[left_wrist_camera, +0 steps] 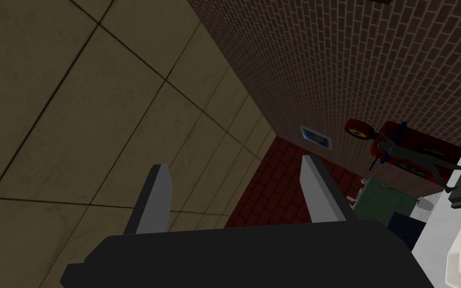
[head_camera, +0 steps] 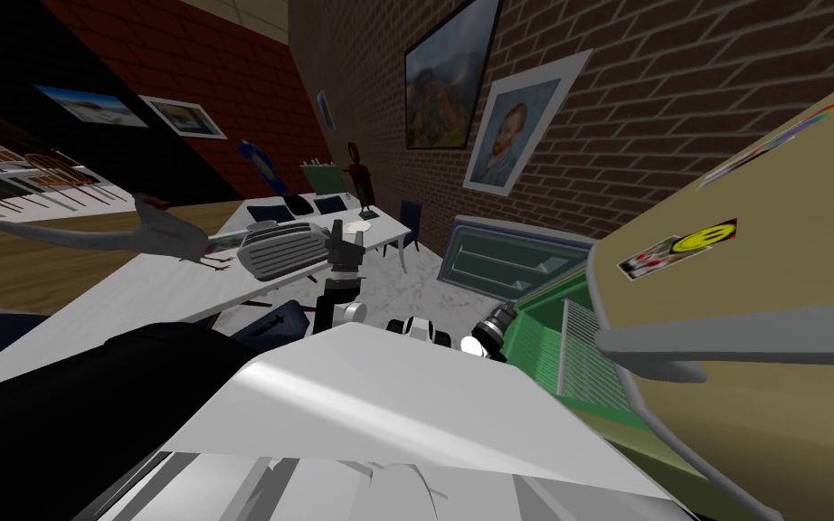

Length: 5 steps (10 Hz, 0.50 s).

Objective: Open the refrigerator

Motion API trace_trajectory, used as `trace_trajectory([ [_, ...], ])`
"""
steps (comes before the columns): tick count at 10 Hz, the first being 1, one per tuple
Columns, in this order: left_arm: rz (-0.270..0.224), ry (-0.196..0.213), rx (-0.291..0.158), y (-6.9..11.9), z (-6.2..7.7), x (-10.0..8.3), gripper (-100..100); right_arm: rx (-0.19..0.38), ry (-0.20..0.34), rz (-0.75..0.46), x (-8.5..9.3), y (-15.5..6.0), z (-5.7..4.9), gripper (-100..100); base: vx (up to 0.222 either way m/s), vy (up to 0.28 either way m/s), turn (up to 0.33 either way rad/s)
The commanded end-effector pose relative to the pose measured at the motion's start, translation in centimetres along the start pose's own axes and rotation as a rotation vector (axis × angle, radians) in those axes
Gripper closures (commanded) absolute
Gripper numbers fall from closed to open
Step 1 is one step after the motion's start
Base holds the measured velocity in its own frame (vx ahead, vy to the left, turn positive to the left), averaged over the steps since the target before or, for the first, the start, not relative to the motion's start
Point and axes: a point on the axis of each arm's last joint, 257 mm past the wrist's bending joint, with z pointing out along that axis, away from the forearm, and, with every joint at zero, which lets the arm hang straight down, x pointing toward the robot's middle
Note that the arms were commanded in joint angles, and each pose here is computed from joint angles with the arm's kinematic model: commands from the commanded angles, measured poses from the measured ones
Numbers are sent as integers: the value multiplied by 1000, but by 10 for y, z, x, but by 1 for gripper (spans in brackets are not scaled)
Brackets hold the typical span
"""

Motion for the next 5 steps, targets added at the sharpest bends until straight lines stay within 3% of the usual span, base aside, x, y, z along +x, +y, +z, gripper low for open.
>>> trace_trajectory([
  [1,0,0,0,0,0,0,0,-4,-16,3,-10,-15,5,-100,-6,3,-91],
  [5,0,0,0,0,0,0,0,-1,-40,6,-22,-38,12,-100,-12,-5,-59],
])
